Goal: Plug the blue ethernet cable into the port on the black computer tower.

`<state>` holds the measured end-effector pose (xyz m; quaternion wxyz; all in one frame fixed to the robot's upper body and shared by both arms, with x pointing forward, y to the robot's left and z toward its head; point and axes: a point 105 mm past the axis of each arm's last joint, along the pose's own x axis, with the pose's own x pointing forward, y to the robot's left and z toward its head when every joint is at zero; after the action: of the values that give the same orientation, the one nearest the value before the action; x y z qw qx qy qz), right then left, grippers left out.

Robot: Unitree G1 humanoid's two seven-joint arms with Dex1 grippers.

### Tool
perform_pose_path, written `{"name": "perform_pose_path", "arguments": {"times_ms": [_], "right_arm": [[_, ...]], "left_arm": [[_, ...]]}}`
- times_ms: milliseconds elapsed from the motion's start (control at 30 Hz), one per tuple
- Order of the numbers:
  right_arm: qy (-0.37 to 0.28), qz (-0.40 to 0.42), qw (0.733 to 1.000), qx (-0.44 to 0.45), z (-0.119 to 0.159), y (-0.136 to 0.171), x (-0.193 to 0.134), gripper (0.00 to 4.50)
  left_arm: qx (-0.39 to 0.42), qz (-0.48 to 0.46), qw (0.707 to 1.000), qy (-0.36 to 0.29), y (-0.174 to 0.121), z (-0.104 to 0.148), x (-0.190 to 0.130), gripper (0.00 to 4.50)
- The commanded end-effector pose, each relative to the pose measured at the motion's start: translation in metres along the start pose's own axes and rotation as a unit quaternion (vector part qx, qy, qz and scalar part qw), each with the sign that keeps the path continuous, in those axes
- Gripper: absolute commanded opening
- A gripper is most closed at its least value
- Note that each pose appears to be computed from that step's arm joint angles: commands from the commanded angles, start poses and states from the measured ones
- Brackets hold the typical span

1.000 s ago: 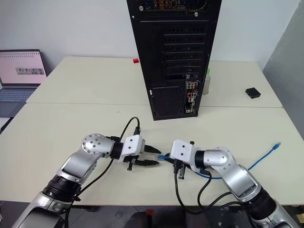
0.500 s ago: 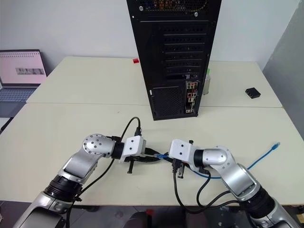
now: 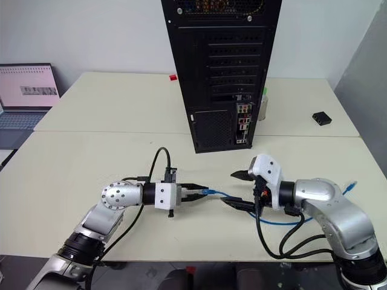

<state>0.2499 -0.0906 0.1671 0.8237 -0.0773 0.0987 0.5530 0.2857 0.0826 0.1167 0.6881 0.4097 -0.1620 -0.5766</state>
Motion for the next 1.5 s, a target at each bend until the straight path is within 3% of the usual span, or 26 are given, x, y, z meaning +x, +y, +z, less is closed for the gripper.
{"name": "perform_pose_path", "arguments": {"times_ms": [33, 267, 867, 900, 1167, 1267, 1500], "right_arm": [[-0.030, 0.014, 0.999, 0.042, 0.010, 0.009, 0.000, 4.34], [-0.052, 0.012, 0.993, 0.102, 0.011, 0.004, 0.016, 4.34], [-0.042, 0.030, 0.990, 0.131, 0.000, 0.006, 0.039, 4.34], [-0.043, 0.030, 0.990, 0.131, 0.000, 0.006, 0.040, 3.97], [-0.045, 0.027, 0.991, 0.127, 0.001, 0.005, 0.043, 2.39], [-0.046, 0.029, 0.990, 0.128, 0.002, 0.006, 0.044, 1.55], [-0.044, 0.029, 0.991, 0.126, 0.002, 0.005, 0.045, 0.09]], "left_arm": [[0.162, 0.035, 0.986, -0.032, 0.006, 0.015, -0.004, 0.28], [0.247, 0.088, 0.963, -0.062, 0.010, 0.017, -0.008, 0.28], [0.267, 0.114, 0.955, -0.060, 0.011, 0.015, -0.008, 0.28], [0.267, 0.115, 0.955, -0.060, 0.011, 0.015, -0.008, 0.28], [0.267, 0.119, 0.955, -0.056, 0.011, 0.015, -0.008, 0.28], [0.271, 0.117, 0.954, -0.054, 0.012, 0.014, -0.008, 0.28], [0.273, 0.121, 0.953, -0.055, 0.013, 0.015, -0.008, 0.28]]}}
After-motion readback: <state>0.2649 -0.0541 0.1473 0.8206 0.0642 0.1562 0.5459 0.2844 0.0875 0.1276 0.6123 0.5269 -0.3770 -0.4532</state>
